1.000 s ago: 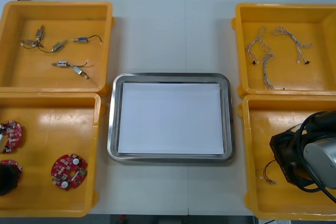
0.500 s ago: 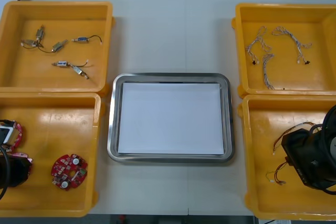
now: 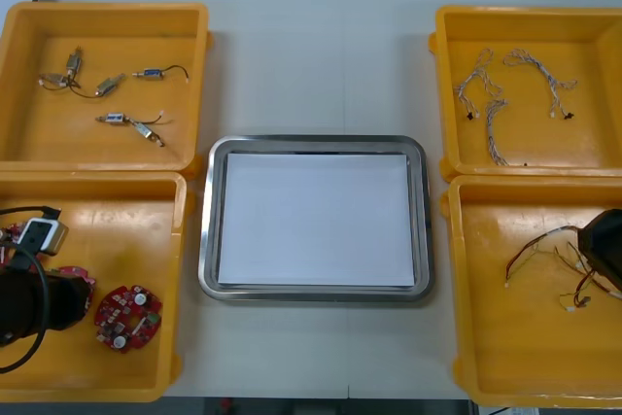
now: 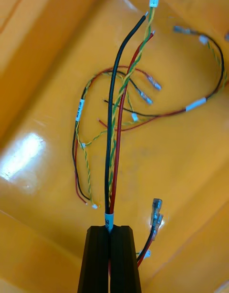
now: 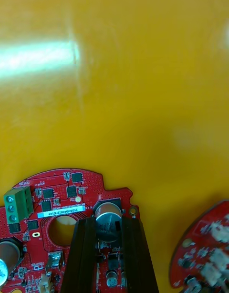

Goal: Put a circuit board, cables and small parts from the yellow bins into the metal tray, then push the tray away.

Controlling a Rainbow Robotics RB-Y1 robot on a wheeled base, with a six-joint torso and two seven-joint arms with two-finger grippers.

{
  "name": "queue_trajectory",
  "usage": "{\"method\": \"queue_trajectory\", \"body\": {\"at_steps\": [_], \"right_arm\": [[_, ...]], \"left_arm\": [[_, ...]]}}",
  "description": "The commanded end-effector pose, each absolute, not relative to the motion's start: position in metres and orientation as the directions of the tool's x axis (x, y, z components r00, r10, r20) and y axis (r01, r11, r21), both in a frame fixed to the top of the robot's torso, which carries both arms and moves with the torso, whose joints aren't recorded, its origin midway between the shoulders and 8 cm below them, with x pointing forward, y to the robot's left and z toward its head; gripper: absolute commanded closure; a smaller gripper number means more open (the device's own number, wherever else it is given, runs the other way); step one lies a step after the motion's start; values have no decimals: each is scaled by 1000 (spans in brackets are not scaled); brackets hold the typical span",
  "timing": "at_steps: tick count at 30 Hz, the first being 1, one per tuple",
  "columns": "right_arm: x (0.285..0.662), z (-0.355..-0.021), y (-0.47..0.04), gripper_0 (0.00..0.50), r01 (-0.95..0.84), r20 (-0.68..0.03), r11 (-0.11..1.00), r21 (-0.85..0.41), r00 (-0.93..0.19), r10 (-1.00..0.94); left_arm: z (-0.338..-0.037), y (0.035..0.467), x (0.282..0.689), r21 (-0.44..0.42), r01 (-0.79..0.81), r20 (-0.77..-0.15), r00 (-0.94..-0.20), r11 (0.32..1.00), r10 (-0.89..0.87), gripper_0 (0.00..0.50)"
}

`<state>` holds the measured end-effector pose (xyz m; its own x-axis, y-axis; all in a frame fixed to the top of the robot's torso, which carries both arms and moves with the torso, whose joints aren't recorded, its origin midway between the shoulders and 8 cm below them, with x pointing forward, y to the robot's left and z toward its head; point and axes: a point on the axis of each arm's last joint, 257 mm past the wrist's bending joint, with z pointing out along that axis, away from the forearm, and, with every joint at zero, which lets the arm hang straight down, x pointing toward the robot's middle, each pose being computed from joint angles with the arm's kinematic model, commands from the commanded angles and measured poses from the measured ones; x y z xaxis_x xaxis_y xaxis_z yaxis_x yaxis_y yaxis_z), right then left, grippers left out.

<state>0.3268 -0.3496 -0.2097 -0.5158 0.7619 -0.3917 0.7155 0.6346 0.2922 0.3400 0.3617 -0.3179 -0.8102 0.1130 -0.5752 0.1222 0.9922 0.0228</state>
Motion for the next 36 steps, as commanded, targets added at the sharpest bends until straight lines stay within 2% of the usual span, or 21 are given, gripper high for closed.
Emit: {"method": "queue_trajectory", "body": {"at_steps": [1, 9, 10, 11, 12, 13, 14, 16, 19, 26, 31, 36], "right_arm": [[333, -173, -373, 500, 656, -484, 700, 282, -532, 694], [333, -153, -393, 500, 563, -558, 807, 178, -618, 554], [333, -150, -395, 500, 547, -570, 823, 154, -631, 526], [333, -147, -396, 500, 526, -578, 840, 135, -647, 498], [333, -146, -396, 500, 516, -582, 848, 124, -654, 483], [333, -144, -396, 500, 494, -588, 863, 104, -669, 454], [333, -144, -396, 500, 479, -592, 873, 92, -679, 435], [332, -141, -391, 500, 420, -600, 906, 55, -711, 366], [333, -135, -381, 500, 333, -609, 943, 21, -744, 276], [335, -127, -351, 500, 123, -600, 992, -16, -795, 88], [336, -120, -331, 500, -28, -592, 998, -47, -804, -51], [338, -115, -322, 500, -143, -575, 983, -115, -798, -183]], "left_arm": [[-307, 321, 356, -5, 197, -611, -777, 980, 153, 500], [-305, 310, 362, -16, 207, -611, -776, 978, 154, 498], [-305, 310, 362, -14, 209, -611, -776, 978, 157, 447], [-305, 310, 362, -12, 212, -611, -775, 977, 160, 329], [-305, 311, 362, -10, 213, -610, -776, 977, 163, 262], [-305, 311, 362, -8, 213, -610, -775, 977, 164, 144], [-305, 312, 362, -5, 216, -609, -775, 976, 169, 82], [-304, 313, 361, -1, 220, -608, -775, 976, 174, 39], [-305, 314, 361, 2, 222, -604, -777, 975, 178, 20], [-294, 325, 356, 19, 226, -581, -790, 974, 194, 16], [-284, 324, 351, -25, 233, -571, -801, 972, 178, 16], [-274, 331, 350, -31, 225, -547, -819, 974, 172, 18]]}}
